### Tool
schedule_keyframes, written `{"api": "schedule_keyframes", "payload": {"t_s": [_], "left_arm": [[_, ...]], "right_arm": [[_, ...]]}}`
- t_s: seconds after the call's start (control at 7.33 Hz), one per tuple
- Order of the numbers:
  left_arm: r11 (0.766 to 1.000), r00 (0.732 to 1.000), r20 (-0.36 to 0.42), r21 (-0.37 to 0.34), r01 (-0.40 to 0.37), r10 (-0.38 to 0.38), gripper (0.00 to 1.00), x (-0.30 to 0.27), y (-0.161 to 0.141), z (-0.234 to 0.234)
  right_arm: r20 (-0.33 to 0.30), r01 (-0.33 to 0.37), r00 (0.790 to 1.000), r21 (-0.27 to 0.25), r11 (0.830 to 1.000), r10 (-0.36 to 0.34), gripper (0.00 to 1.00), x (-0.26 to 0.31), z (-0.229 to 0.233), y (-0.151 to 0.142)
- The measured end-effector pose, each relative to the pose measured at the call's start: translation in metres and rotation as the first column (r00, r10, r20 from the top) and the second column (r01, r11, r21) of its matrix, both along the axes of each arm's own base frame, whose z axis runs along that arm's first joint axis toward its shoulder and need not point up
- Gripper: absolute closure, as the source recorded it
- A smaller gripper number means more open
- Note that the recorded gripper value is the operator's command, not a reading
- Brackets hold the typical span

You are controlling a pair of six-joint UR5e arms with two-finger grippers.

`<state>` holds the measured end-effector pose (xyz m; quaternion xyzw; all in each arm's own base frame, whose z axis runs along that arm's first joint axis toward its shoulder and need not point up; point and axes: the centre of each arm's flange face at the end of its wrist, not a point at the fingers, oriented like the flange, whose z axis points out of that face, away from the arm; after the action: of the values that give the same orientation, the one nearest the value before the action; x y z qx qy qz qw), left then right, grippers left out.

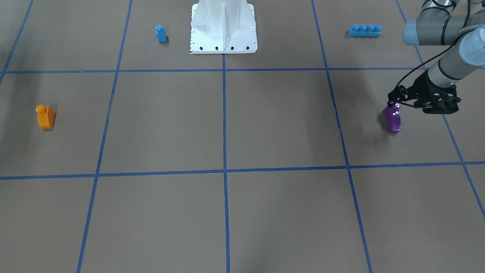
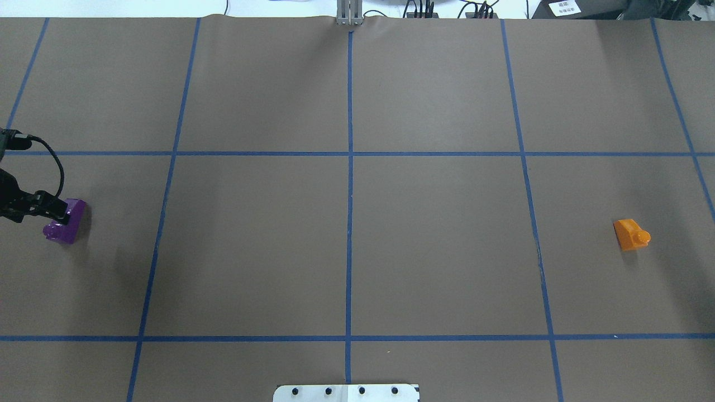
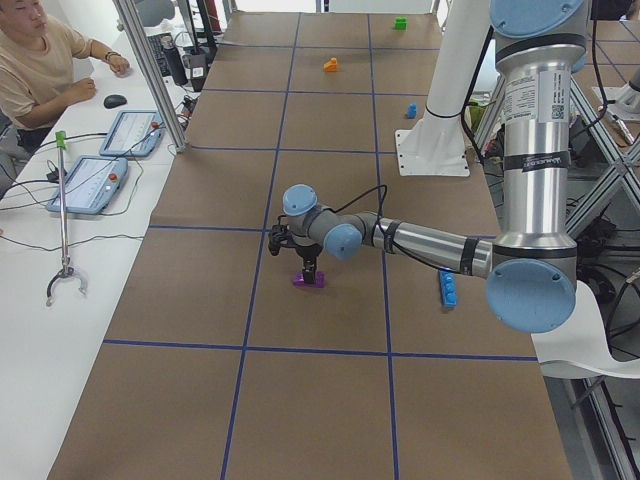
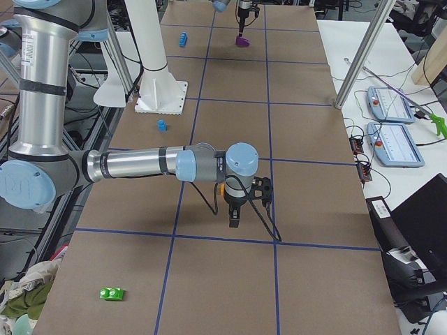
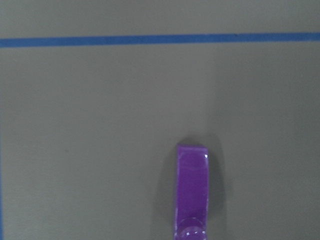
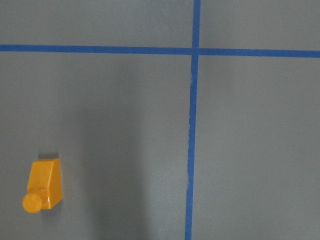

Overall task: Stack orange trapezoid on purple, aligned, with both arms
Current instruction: 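Lower the left gripper onto the purple block and close on it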

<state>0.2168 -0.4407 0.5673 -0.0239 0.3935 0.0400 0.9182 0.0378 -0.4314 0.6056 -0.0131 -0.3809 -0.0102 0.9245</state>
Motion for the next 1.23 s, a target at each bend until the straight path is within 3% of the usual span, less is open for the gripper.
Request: {"api": "schedule_keyframes", "payload": {"t_s": [0.27,0.41,0.68,0.95,1.09,1.23], "left_arm": [[1.000,1.000,0.015,-0.001,-0.021,0.021,0.02,0.014,0.004,0.012],[1.000,0.999,0.029,0.002,-0.025,0.025,0.07,0.019,0.005,0.017],[1.000,0.999,0.043,0.000,-0.029,0.029,0.48,0.023,0.007,0.024],[1.000,0.998,0.046,-0.005,-0.029,0.029,0.78,0.024,0.008,0.026],[1.000,0.998,0.047,-0.007,-0.029,0.029,0.97,0.024,0.008,0.027],[1.000,0.999,0.047,-0.013,-0.024,0.025,1.00,0.024,0.008,0.027]], "right_arm": [[0.001,0.001,1.000,-0.004,1.000,-0.001,0.00,0.000,0.002,0.000],[0.001,0.001,1.000,-0.005,1.000,-0.001,0.00,-0.001,0.002,0.000],[0.003,0.003,1.000,-0.006,1.000,-0.003,0.00,-0.002,0.002,0.000],[0.007,0.005,1.000,-0.007,1.000,-0.005,0.00,-0.003,0.002,0.000],[0.007,0.005,1.000,-0.007,1.000,-0.005,0.00,-0.003,0.002,0.000],[0.007,0.006,1.000,-0.008,1.000,-0.006,0.00,-0.004,0.002,0.000]]}}
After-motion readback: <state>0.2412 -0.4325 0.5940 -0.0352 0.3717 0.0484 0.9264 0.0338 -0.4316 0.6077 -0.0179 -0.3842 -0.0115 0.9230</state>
